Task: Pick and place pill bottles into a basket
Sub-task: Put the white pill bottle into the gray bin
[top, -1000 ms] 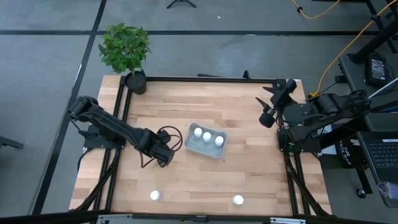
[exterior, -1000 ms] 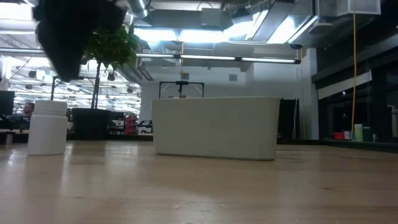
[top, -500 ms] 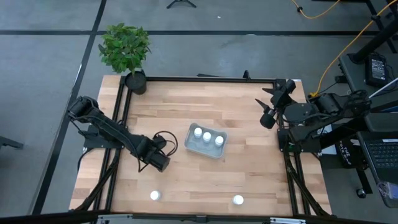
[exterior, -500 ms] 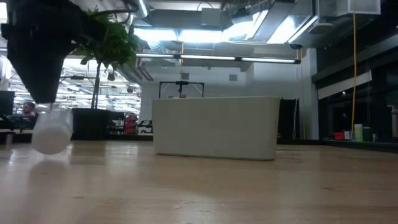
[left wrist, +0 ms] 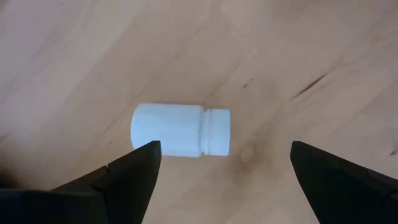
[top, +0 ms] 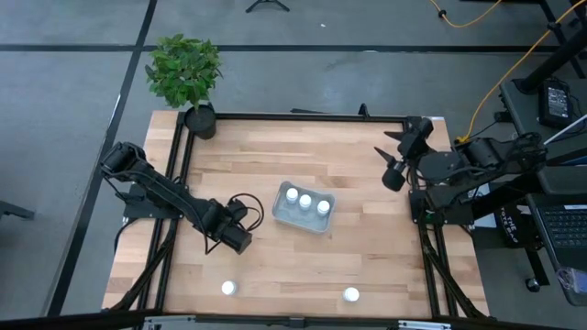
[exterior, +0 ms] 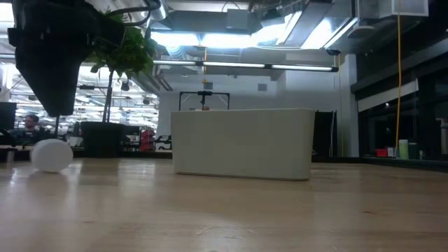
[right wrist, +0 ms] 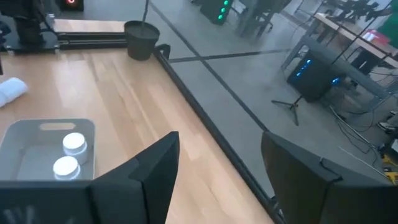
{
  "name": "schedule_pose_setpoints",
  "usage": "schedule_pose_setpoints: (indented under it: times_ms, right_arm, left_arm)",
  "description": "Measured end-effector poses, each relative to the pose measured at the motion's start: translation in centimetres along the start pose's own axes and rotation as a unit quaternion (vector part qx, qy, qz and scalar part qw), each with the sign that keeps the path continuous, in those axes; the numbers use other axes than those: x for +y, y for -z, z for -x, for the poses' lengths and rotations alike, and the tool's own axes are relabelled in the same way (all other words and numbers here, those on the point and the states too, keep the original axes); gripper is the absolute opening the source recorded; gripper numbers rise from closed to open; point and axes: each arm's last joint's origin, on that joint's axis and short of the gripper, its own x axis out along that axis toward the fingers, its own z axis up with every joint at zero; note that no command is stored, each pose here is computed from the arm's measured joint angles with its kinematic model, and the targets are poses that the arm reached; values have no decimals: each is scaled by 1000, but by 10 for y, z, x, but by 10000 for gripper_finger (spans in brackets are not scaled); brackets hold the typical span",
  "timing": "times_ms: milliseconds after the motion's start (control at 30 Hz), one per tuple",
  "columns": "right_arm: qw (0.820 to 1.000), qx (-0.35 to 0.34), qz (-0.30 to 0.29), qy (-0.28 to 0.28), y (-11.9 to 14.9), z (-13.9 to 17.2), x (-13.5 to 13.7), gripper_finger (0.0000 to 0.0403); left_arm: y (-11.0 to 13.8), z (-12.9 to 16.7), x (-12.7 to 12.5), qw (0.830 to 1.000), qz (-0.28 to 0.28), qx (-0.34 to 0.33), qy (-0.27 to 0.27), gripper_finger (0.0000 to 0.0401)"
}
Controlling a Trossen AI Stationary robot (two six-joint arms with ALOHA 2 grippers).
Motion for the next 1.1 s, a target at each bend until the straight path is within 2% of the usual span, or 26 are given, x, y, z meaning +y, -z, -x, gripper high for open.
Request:
schedule_pose_setpoints:
  times_ms: [167, 433, 600, 767, 933, 1100]
  right_arm:
    - [1000, 6, 4, -6, 0, -3, 4, 229]
    - [999, 19, 24, -15, 0, -9, 14, 229]
    - [999, 24, 39, -14, 0, -13, 19, 229]
    - [998, 26, 58, -15, 0, -14, 21, 229]
    - [996, 27, 78, -16, 0, -14, 21, 229]
    - [995, 28, 96, -21, 0, -14, 21, 229]
  left_arm:
    - [-1, 0, 1, 1000, 12, -8, -6, 350]
    - [-1, 1, 8, 993, 104, -32, -45, 350]
    - [-1, 1, 14, 971, 218, -62, -71, 350]
    - [0, -2, 17, 941, 317, -73, -97, 350]
    - [-1, -24, 8, 930, 340, -53, -134, 349]
    - [-5, -25, -3, 923, 348, -57, -152, 349]
